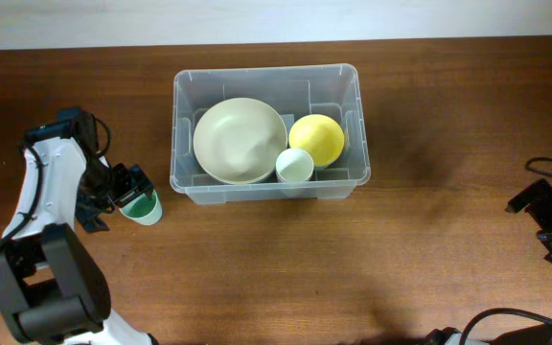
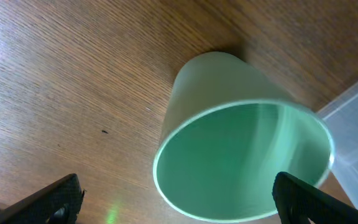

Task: Pack container

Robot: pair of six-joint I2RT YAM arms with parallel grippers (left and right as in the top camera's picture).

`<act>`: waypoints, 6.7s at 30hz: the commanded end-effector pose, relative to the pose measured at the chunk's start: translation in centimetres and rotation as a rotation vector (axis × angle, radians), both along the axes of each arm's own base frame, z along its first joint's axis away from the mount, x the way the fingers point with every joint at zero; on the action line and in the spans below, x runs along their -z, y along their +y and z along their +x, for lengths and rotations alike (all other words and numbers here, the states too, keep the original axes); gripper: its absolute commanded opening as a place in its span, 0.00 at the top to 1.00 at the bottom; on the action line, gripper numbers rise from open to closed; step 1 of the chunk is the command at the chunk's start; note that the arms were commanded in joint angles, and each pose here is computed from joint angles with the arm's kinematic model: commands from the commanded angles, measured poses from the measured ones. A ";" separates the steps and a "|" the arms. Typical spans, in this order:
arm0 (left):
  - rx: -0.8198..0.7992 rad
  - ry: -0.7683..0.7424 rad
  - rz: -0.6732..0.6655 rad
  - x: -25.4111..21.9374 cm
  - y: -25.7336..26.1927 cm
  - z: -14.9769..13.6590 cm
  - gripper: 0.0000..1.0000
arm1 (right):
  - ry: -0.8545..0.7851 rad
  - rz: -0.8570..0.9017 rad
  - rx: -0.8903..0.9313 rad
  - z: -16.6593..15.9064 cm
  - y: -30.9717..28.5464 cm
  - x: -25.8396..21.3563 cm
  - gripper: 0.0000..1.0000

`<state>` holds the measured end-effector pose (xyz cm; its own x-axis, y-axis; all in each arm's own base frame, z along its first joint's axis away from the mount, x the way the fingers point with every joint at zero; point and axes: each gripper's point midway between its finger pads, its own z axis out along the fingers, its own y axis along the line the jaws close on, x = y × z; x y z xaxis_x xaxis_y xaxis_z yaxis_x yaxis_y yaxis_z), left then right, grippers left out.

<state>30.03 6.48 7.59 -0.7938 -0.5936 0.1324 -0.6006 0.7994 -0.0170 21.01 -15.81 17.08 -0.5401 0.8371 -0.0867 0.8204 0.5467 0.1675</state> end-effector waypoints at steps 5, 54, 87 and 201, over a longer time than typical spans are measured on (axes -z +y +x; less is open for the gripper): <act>-0.024 0.045 0.015 1.1 0.3 -0.7 0.01 | -0.006 0.003 0.010 0.0 0.0 0.0 0.01; 0.298 -0.700 -0.165 -24.7 -10.2 10.9 0.99 | -0.006 0.003 0.010 0.0 0.0 0.0 0.01; 0.771 -0.311 -0.045 -12.0 -29.4 6.4 0.99 | -0.006 0.003 0.009 0.0 0.0 0.0 0.01; 0.720 -1.376 0.456 -23.8 -8.0 -7.4 0.00 | -0.006 0.003 0.010 0.0 0.0 0.0 0.01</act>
<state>22.30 0.40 33.52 -0.3687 -0.0141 -0.9294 -0.0207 0.9998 -0.0070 21.01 -15.82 17.08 -0.5398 0.8373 -0.0870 0.8206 0.5464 0.1677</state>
